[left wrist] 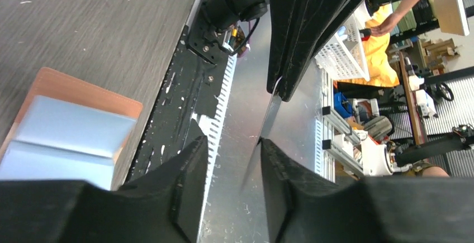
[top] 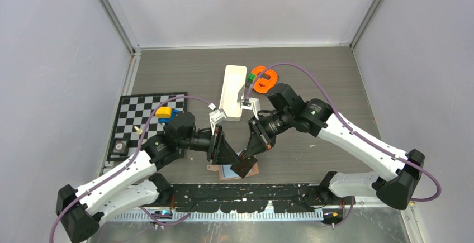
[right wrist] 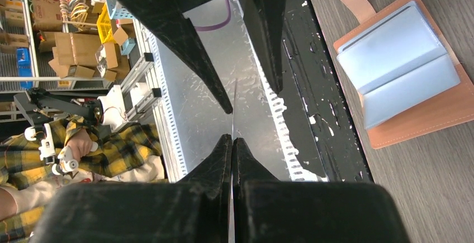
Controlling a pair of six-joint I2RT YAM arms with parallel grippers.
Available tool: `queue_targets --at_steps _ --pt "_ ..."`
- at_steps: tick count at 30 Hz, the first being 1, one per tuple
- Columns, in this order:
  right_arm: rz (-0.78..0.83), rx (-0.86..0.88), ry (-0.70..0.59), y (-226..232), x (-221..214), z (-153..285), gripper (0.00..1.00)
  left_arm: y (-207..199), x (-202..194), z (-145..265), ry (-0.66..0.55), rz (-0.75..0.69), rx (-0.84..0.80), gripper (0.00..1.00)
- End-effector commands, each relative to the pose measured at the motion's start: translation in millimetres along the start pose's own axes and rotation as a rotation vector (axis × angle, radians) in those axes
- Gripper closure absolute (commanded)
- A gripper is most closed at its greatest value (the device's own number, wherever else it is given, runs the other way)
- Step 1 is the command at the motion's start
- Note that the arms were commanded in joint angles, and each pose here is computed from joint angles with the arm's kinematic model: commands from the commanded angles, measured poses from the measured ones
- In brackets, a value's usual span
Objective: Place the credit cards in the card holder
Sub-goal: Pick up the credit card from the storage box.
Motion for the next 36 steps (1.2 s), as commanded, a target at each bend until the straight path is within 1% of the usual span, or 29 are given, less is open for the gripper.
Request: queue_targets --at_steps 1,5,6,7,8,9,10,11,12,16,19,22,25,28,32,35,36 --pt "0.068 0.047 -0.042 15.2 11.8 6.9 1.0 -13.0 -0.4 -5.0 0.017 -0.027 -0.088 0.68" --pt "0.072 0.007 -0.066 12.8 13.2 9.2 0.99 -20.8 -0.4 -7.2 -0.006 -0.023 -0.151 0.95" --pt "0.07 -0.02 -0.081 10.5 14.5 10.5 0.94 -22.6 0.3 -6.7 -0.02 -0.023 -0.163 1.0" --pt "0.066 -0.067 -0.103 5.6 16.6 12.0 0.88 -24.1 0.5 -5.6 -0.035 -0.024 -0.172 1.0" --pt "0.062 -0.099 -0.119 1.9 17.5 13.4 0.72 -24.3 0.6 -4.9 -0.05 -0.023 -0.173 1.0" --pt "0.052 -0.138 -0.141 -2.6 19.1 15.6 0.53 -23.2 0.8 -4.4 -0.066 -0.022 -0.165 1.0" --pt "0.036 -0.187 -0.171 -8.8 21.1 19.0 0.4 -21.0 2.3 -3.6 -0.094 -0.023 -0.144 1.0" --pt "0.017 -0.222 -0.207 -14.6 23.7 22.9 0.33 -17.8 3.9 -2.7 -0.124 -0.023 -0.116 1.0" --pt "0.0 -0.244 -0.25 -19.5 25.9 27.1 0.3 -14.7 5.7 -1.3 -0.158 -0.023 -0.09 1.0" --pt "-0.066 -0.224 -0.427 -23.9 33.5 37.2 0.24 -4.3 16.3 7.2 -0.317 -0.017 0.007 1.0" --pt "-0.096 -0.145 -0.506 -18.5 34.9 34.4 0.24 -0.6 24.7 15.0 -0.44 -0.012 0.038 1.0" --pt "-0.135 -0.046 -0.534 -15.7 34.5 25.7 0.24 -1.5 30.8 21.8 -0.519 -0.012 0.045 1.0" --pt "-0.175 0.052 -0.556 -16.3 37.0 14.9 0.27 -1.2 31.9 23.1 -0.542 -0.003 0.043 1.0" --pt "-0.181 0.103 -0.567 -17.0 39.8 5.7 0.32 0.3 30.7 21.0 -0.537 0.012 0.035 1.0" --pt "-0.181 0.146 -0.562 -14.2 43.1 -2.4 0.5 3.6 29.2 18.6 -0.545 0.039 0.027 1.0" --pt "-0.189 0.182 -0.575 -11.9 44.8 -4.9 0.7 8.6 25.7 17.2 -0.542 0.057 0.038 1.0" --pt "-0.197 0.183 -0.574 -13.1 44.7 -6.2 0.81 10.7 24.1 17.0 -0.539 0.064 0.046 1.0"
Point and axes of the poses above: each gripper's point midway between its finger pads, its own z axis back along the fingers, its own y axis along the line the jaws close on, x = y × z, the point moved 4 cm from there along z, back along the fingers, and after that the axes turned 2 degrees about z, right-handed, at the moved point
